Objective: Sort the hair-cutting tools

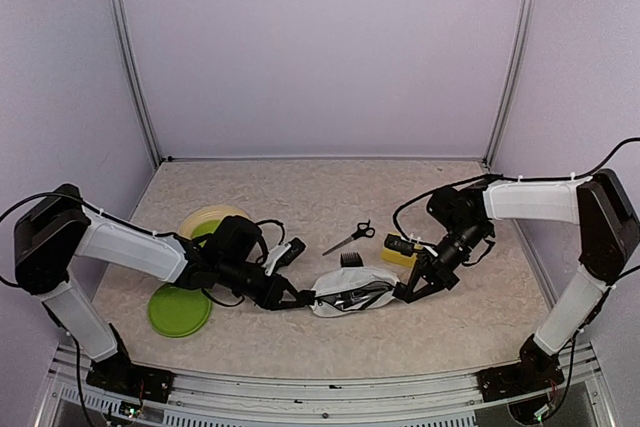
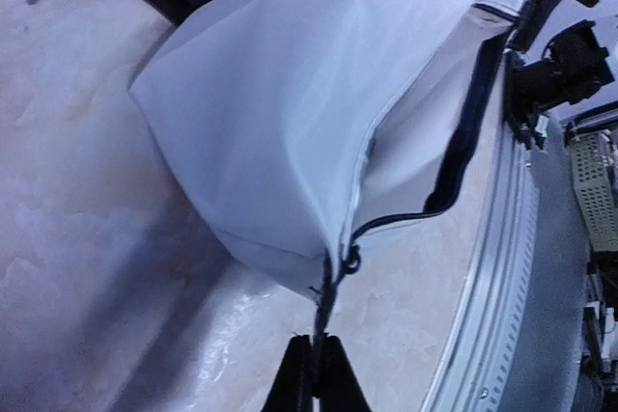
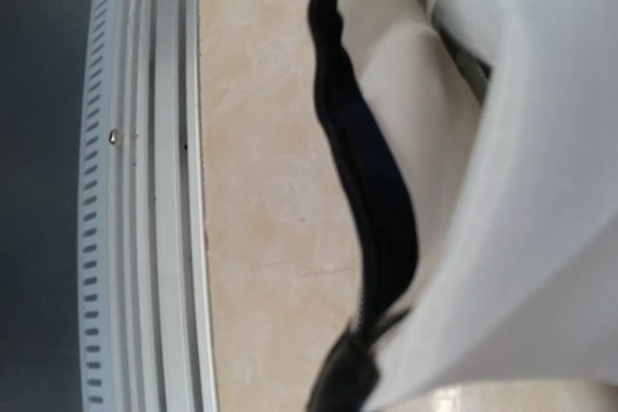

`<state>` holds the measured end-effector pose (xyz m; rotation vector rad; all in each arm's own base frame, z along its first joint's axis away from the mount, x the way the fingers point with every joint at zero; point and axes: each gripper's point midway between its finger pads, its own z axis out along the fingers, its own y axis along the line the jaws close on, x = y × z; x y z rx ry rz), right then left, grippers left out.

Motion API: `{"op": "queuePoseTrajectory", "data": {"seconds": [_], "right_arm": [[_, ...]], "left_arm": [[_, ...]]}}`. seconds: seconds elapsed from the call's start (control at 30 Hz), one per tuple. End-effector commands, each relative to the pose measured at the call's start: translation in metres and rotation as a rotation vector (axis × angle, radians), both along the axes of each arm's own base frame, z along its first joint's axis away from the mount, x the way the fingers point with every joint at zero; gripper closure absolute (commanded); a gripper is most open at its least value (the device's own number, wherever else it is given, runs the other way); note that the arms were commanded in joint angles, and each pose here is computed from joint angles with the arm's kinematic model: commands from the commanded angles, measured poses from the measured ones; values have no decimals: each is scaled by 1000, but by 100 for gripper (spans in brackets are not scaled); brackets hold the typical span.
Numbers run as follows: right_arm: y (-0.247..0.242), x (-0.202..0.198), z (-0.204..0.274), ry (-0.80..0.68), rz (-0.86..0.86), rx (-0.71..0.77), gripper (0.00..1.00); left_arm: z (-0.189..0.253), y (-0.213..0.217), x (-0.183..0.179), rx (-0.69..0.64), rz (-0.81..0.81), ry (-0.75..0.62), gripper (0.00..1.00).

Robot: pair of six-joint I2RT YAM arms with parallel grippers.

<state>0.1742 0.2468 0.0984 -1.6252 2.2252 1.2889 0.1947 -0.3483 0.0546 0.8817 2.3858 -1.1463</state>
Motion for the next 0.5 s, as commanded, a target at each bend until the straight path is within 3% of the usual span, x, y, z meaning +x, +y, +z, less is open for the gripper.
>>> {"op": "queuePoseTrajectory", "data": {"seconds": [0.0, 0.17, 0.27, 0.47], "right_arm": [[-9, 7, 16, 3, 12, -26, 100], [-44, 16, 26, -48, 71, -207, 100], [-49, 15, 18, -4, 91, -254, 100], [-36, 16, 7, 60, 95, -187, 100]], "left_arm": [[55, -21, -4, -125, -90, 12, 100], [122, -15, 3, -235, -36, -31, 100], [120, -22, -4, -242, -87, 30, 100], [84, -22, -5, -151, -77, 73, 100]]}}
